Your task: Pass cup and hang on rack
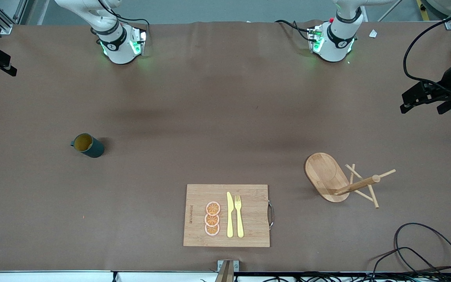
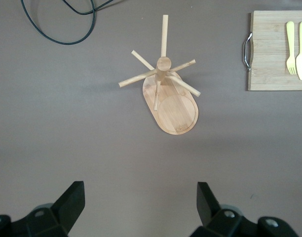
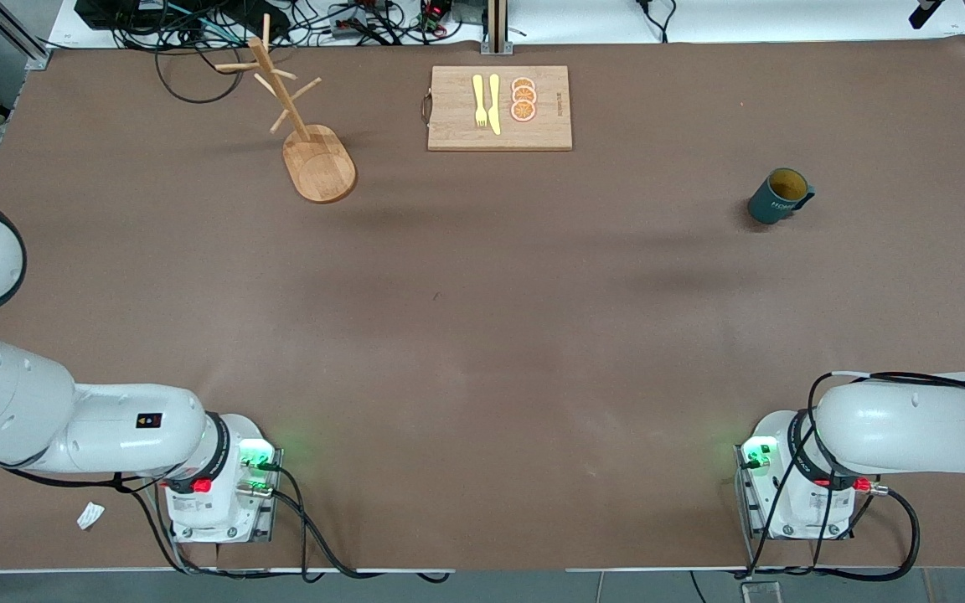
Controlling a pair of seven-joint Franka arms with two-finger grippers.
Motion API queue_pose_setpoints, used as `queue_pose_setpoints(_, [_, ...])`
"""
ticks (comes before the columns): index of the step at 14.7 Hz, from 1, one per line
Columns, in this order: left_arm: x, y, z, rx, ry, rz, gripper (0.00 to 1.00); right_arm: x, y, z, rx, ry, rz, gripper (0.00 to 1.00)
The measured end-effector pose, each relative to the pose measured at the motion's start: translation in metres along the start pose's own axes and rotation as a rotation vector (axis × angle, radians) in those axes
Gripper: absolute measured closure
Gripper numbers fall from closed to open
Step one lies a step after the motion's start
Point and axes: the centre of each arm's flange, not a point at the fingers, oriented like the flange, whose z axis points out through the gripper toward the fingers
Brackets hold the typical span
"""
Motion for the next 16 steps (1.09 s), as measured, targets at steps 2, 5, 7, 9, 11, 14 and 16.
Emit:
queue_pose_setpoints(2, [0.0, 0.0, 0.0, 0.0, 0.0, 0.0, 0.0, 0.0, 0.0, 0.0, 0.0, 0.0, 0.0, 0.0])
queue_pose_setpoints(5, [0.0, 0.0, 0.0, 0.0, 0.0, 0.0, 0.0, 0.0, 0.0, 0.0, 0.0, 0.0, 0.0, 0.0])
queue_pose_setpoints(7, [0.0, 0.0, 0.0, 0.0, 0.0, -0.001, 0.0, 0.0, 0.0, 0.0, 0.0, 0.0, 0.0, 0.0])
queue_pose_setpoints(9, [0.0, 0.0, 0.0, 0.0, -0.001, -0.001, 0.0, 0.0, 0.0, 0.0, 0.0, 0.001, 0.0, 0.0])
queue_pose_setpoints(11, [0.0, 0.0, 0.001, 0.0, -0.001, -0.001, 0.0, 0.001, 0.0, 0.0, 0.0, 0.001, 0.0, 0.0])
queue_pose_setpoints(14, [0.0, 0.0, 0.001, 0.0, -0.001, -0.001, 0.0, 0.009, 0.001, 0.012, 0.0, -0.022, 0.002, 0.0])
queue_pose_setpoints(16, [0.0, 0.0, 0.001, 0.0, -0.001, -0.001, 0.0, 0.029, 0.006, 0.037, -0.001, -0.049, 0.009, 0.0])
